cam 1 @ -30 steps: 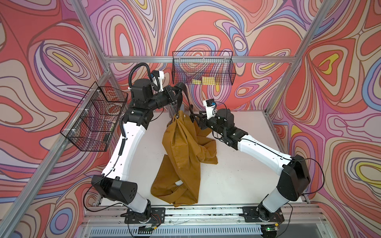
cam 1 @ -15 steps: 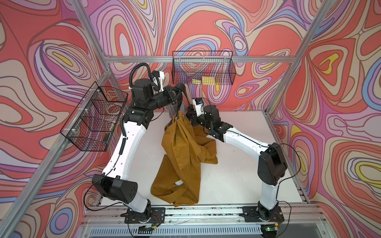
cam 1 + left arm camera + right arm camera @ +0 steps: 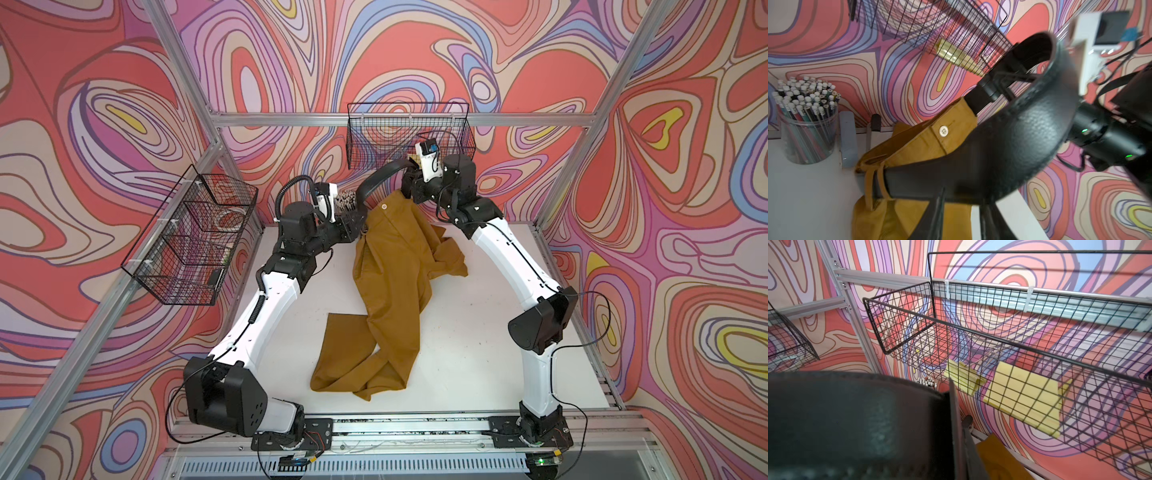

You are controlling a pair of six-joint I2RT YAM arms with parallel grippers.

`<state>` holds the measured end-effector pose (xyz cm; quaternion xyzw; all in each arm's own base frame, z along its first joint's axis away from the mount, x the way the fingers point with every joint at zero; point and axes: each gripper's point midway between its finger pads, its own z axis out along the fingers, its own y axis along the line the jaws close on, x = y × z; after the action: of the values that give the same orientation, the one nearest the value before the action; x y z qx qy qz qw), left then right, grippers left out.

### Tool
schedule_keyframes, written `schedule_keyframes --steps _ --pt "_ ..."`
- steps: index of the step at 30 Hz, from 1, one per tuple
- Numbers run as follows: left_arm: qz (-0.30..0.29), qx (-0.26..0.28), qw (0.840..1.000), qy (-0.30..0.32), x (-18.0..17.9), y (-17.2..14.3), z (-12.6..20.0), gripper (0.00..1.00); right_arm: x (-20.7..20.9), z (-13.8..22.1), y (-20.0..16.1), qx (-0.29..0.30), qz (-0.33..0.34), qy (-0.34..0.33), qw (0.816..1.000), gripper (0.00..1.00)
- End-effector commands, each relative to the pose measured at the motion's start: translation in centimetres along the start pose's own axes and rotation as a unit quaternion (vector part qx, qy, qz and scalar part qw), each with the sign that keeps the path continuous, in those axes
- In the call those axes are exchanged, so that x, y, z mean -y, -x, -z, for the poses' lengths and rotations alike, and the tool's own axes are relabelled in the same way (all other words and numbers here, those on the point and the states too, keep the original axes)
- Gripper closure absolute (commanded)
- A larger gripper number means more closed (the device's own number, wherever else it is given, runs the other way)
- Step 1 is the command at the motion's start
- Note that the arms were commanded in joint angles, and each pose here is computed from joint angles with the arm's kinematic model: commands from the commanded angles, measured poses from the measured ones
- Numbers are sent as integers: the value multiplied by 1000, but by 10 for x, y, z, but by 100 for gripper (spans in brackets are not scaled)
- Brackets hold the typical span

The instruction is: Remove the belt from the trousers

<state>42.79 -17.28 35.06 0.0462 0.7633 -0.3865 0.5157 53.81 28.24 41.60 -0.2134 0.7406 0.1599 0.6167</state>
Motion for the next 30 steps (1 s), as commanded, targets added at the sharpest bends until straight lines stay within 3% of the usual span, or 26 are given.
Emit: schedule_keyframes --steps 1,5,10,13,19,28,30 --pt "-75 35 997 6 -7 -5 5 47 -13 18 -37 -67 -8 32 997 100" --pt "-159 32 987 10 2 -15 11 34 -30 23 -83 -136 -31 69 988 100" --pt "-299 15 954 -19 45 -15 12 29 -61 19 -119 -212 -14 108 971 100" --pt "-352 -15 935 -30 62 -20 6 27 -73 17 -131 -239 -13 124 963 100" --pt "-364 -33 930 23 46 -18 -12 28 -80 19 -135 -243 -4 130 961 100" --pt "-360 -64 930 36 35 -26 -38 27 -80 27 -136 -250 11 133 959 100" --pt "-348 -64 934 51 30 -24 -42 34 -81 29 -137 -249 13 138 959 100"
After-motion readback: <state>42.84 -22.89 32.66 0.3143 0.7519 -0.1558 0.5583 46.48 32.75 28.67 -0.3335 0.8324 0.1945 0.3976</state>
